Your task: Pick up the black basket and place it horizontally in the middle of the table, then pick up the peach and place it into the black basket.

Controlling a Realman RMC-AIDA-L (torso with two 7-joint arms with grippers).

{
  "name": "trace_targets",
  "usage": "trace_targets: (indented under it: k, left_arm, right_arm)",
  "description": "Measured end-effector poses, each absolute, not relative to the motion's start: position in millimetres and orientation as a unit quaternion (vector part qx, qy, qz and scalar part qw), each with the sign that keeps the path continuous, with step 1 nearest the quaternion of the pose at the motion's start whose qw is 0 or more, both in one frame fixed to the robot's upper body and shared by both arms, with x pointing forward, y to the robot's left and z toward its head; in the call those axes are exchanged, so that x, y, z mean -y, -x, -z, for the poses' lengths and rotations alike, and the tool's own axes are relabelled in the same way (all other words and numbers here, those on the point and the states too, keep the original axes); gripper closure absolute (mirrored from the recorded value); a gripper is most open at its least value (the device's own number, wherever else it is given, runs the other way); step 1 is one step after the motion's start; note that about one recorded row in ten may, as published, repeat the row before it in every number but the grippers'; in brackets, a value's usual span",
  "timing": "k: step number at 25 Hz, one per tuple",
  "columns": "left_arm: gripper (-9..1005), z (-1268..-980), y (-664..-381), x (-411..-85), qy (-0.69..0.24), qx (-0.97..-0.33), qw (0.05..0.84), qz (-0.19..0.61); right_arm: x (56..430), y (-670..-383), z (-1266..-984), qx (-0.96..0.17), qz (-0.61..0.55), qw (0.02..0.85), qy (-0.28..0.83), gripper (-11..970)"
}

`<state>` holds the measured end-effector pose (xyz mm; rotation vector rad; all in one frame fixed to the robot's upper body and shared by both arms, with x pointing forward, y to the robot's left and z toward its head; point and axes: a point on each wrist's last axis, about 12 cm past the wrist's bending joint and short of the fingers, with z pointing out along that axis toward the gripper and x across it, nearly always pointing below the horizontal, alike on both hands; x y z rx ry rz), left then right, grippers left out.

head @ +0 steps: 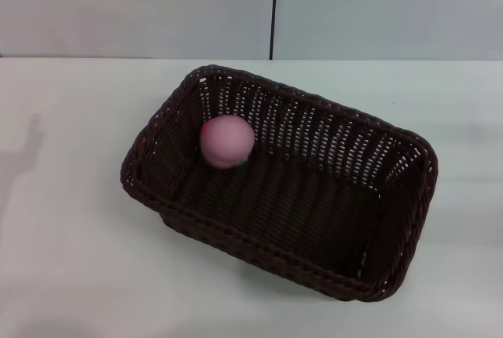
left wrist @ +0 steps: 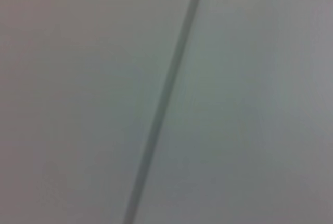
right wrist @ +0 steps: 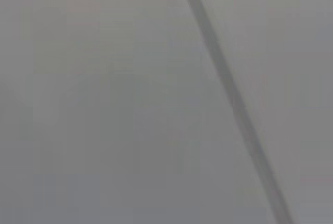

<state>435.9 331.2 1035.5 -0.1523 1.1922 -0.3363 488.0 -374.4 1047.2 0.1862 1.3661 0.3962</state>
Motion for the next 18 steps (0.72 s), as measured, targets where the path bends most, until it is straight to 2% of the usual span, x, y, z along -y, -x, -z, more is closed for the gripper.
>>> trace_targets:
  k: [1, 3, 6, 18]
  left_arm:
    - [194, -1034.3, -427.6, -340.6, 0.107, -0.549, 0.820, 0.120]
    - [194, -1034.3, -424.9, -345.8, 0.120, -0.545, 0.823, 0.105]
    - [194, -1034.0, -423.4, -347.7, 0.125, -0.545, 0.823, 0.100]
    - [194, -1034.2, -425.5, -346.9, 0.129, -0.544, 0.822, 0.107]
  right_arm:
    - [377.2, -485.7, -1046.1, -0.620, -0.161, 0.762, -0.097, 457]
    - [380.8, -481.6, -1043.4, -0.610, -0.126, 0.773, -0.119, 457]
    - [383.1, -477.7, -1040.2, -0.605, -0.094, 0.779, -0.137, 457]
    - [385.0, -477.1, -1038.2, -0.608, -0.087, 0.776, -0.145, 457]
